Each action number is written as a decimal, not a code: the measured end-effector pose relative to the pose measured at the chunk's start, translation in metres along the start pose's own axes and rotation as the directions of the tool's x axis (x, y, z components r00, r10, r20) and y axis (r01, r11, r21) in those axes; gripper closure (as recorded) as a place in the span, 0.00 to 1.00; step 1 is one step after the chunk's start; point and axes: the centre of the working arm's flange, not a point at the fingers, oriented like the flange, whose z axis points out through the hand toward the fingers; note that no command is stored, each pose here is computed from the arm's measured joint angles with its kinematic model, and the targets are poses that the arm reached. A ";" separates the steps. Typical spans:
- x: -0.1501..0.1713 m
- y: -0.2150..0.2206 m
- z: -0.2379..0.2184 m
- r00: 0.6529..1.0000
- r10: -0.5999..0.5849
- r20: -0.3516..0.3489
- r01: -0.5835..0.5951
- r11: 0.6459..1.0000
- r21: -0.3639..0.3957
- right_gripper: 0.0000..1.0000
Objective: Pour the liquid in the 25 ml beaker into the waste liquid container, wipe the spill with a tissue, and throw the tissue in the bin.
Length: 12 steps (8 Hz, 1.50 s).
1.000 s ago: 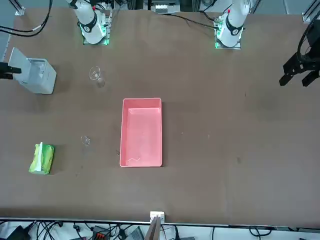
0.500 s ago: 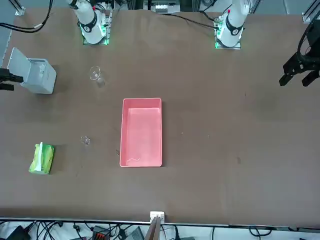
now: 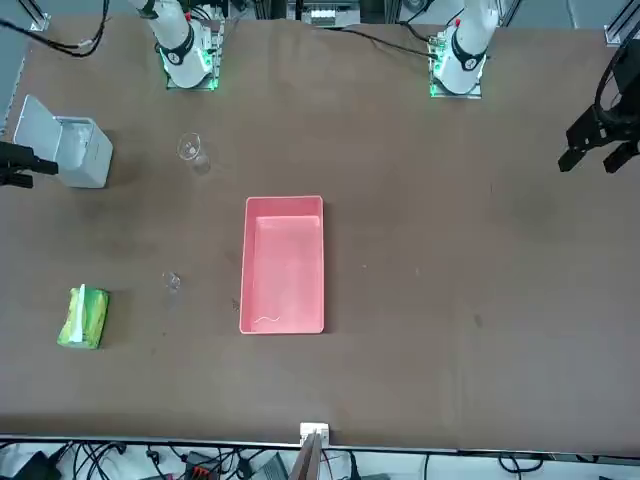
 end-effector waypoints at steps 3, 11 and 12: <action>-0.010 -0.054 -0.029 0.997 0.069 -0.021 -0.071 0.990 -0.124 0.00; 0.011 -0.134 -0.037 0.953 0.252 -0.169 -0.284 0.937 -0.203 0.00; 0.009 -0.134 -0.039 0.949 0.259 -0.178 -0.293 0.935 -0.201 0.00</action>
